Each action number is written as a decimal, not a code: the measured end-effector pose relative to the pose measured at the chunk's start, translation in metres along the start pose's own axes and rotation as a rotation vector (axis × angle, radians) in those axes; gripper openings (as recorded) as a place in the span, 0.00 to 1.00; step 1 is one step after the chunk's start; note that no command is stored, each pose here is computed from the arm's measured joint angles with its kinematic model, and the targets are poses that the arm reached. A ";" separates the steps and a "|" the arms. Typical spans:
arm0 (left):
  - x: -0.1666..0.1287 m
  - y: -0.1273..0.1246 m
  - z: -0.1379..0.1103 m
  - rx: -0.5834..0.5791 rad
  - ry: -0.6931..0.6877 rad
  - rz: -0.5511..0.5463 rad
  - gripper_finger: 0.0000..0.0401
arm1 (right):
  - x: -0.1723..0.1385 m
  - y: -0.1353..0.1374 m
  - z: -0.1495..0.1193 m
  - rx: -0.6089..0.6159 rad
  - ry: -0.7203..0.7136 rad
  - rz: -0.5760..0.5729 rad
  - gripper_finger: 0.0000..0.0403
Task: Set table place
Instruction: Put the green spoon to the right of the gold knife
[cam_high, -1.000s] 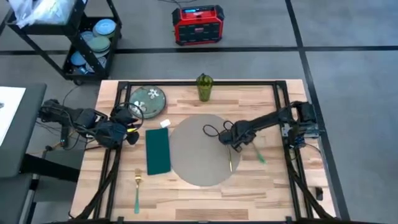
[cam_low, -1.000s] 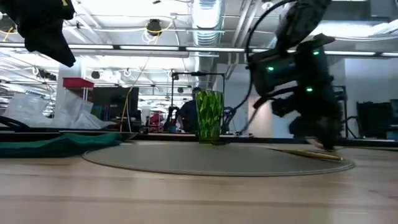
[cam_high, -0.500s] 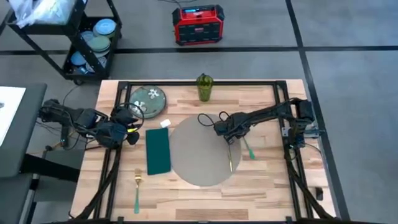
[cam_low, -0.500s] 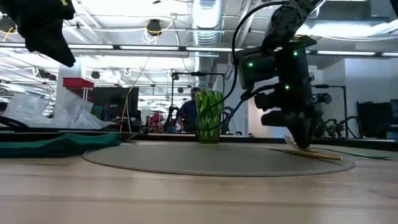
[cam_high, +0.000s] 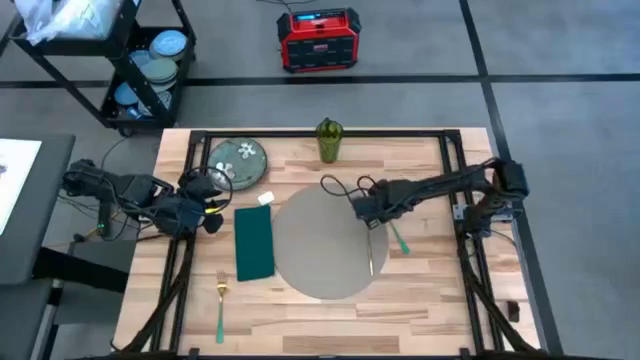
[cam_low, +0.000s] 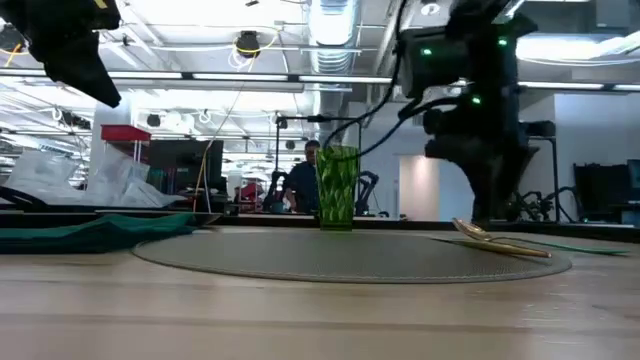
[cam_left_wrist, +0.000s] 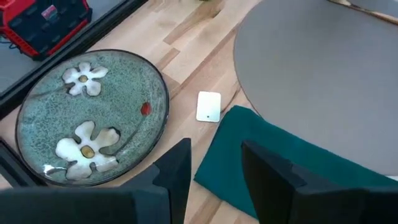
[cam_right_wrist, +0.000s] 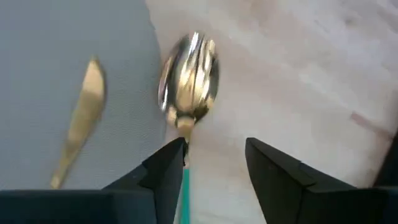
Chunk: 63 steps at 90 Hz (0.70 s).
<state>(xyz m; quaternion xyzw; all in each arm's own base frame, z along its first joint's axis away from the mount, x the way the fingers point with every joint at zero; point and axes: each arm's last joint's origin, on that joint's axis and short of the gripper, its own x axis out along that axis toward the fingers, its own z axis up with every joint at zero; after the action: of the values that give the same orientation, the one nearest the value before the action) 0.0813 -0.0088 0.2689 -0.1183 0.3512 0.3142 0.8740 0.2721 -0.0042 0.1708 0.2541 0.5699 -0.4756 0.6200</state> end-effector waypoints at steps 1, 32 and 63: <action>0.000 0.000 0.000 0.000 0.000 0.000 0.31 | 0.001 0.000 -0.002 0.000 0.004 0.002 0.39; 0.000 0.000 0.000 -0.001 -0.001 0.001 0.31 | 0.021 0.006 -0.024 0.025 0.013 0.069 0.33; 0.000 0.000 0.000 -0.030 -0.013 0.011 0.31 | 0.042 -0.003 -0.027 0.029 0.059 0.107 0.33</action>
<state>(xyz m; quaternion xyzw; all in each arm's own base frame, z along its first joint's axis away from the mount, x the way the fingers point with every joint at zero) 0.0813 -0.0084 0.2692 -0.1274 0.3416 0.3250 0.8726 0.2528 0.0055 0.1257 0.3069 0.5667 -0.4422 0.6238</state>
